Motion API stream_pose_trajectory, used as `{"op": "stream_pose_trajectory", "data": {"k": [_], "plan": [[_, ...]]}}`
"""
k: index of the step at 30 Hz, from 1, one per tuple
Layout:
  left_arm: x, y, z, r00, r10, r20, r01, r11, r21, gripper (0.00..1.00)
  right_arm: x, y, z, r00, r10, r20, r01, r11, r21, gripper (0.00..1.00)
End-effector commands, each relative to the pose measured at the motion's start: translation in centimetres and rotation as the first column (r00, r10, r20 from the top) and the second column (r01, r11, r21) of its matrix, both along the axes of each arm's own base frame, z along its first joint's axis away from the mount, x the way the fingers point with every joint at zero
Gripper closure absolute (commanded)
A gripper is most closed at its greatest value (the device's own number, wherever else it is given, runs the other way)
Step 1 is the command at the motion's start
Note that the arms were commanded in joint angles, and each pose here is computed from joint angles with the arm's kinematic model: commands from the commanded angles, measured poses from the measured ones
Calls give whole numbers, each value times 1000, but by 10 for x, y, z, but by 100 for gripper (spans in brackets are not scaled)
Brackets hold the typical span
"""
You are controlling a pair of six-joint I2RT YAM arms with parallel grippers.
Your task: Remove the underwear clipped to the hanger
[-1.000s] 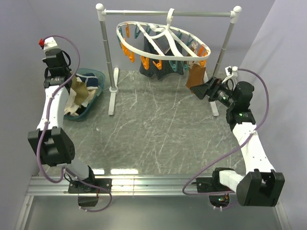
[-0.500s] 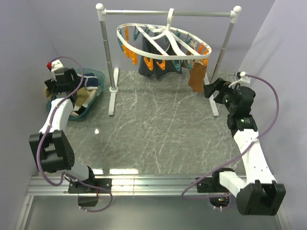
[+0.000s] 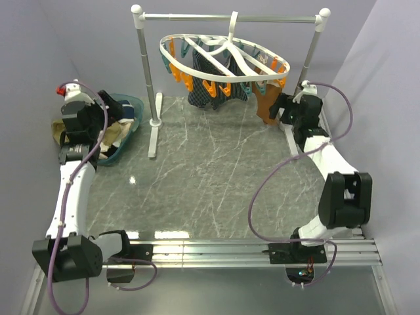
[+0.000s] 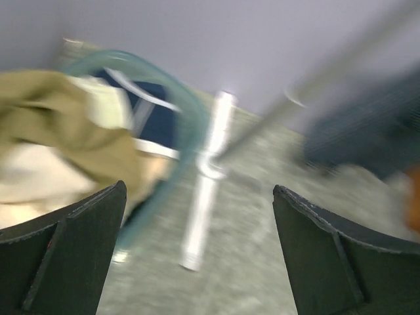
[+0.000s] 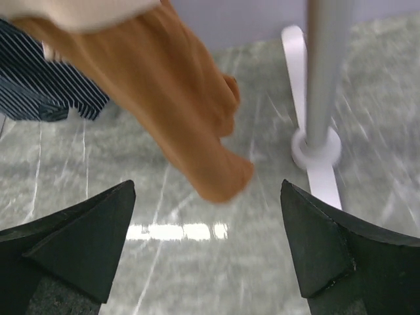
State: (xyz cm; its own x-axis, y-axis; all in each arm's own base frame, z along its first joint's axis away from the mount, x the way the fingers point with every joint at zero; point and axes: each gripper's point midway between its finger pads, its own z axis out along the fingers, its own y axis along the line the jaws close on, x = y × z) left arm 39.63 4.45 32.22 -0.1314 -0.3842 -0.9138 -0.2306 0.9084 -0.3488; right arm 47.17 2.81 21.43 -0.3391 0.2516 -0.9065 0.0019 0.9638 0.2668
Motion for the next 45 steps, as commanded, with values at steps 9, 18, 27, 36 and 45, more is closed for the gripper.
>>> {"op": "stream_pose_trajectory", "data": {"k": [9, 18, 27, 36, 45], "plan": [[-46, -117, -9, 903, -428, 36, 429, 896, -115, 1, 88, 24, 14, 991, 73, 113, -75, 997, 14, 33], [-48, -163, 5, 783, -622, 28, 622, 782, -26, 1, 48, 59, 13, 966, 241, 90, -251, 961, 120, 100], [-100, -277, -4, 452, -892, 18, 890, 452, 59, 1, -59, 125, 51, 832, 543, 115, -551, 784, 286, 100], [-138, -348, -4, 302, -953, 34, 943, 304, 135, 0, -140, 169, 80, 739, 662, 124, -659, 673, 336, 100], [-156, -403, -6, 276, -961, 19, 936, 273, 224, 1, -188, 182, 86, 709, 695, 122, -674, 616, 407, 100]]}}
